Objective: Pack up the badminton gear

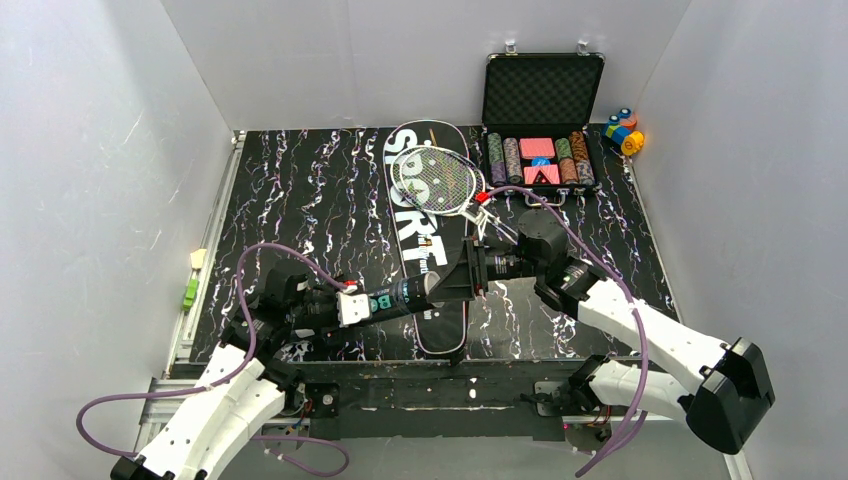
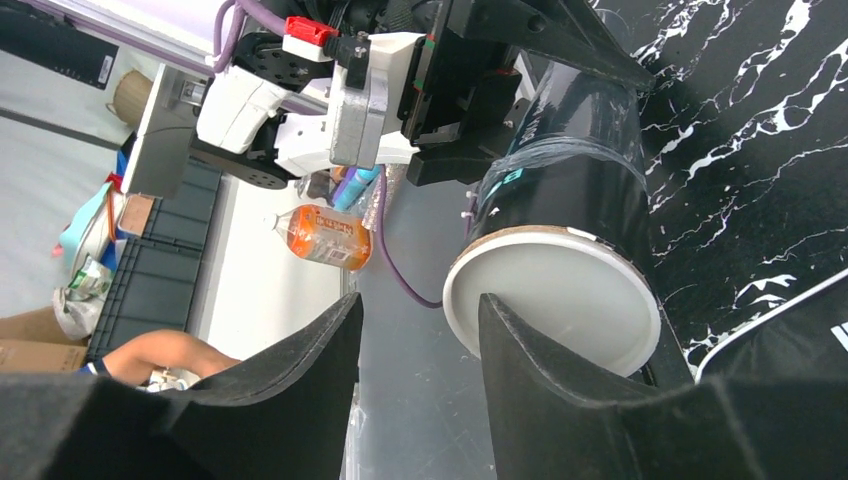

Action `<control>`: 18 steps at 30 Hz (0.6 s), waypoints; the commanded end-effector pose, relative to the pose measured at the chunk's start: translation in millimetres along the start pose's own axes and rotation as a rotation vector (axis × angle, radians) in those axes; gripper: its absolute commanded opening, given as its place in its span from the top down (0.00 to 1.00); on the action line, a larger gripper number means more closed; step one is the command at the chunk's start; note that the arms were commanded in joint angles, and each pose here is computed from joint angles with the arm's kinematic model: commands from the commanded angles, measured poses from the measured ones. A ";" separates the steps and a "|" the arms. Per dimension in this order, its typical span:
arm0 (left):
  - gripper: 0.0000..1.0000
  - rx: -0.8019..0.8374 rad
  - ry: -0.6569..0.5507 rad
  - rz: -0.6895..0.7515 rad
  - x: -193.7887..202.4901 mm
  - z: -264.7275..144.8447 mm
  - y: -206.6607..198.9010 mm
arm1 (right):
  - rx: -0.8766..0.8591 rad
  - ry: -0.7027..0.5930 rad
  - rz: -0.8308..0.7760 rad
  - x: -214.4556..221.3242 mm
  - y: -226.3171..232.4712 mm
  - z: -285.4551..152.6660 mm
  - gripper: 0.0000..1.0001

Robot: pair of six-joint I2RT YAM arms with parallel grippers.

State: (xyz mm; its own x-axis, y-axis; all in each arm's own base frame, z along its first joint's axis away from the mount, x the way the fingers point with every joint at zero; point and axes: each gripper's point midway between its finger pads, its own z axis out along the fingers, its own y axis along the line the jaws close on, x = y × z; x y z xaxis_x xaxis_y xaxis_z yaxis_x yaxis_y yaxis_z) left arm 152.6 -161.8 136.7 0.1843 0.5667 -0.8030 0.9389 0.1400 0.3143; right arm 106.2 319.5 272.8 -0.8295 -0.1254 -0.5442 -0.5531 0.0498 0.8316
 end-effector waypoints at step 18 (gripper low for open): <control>0.89 0.010 -0.100 0.081 -32.7 -6.8 5.1 | 0.011 -0.071 -0.031 -39.1 -2.6 10.3 0.44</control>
State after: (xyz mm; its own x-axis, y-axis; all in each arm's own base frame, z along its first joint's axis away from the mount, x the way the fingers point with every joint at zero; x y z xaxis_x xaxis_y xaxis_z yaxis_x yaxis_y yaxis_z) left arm 150.3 -158.6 133.6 0.1733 0.5817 -0.7947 0.9422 0.1371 0.3058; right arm 129.1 327.7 275.0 -0.8438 -0.0879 -0.5293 -0.5354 0.0715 0.8416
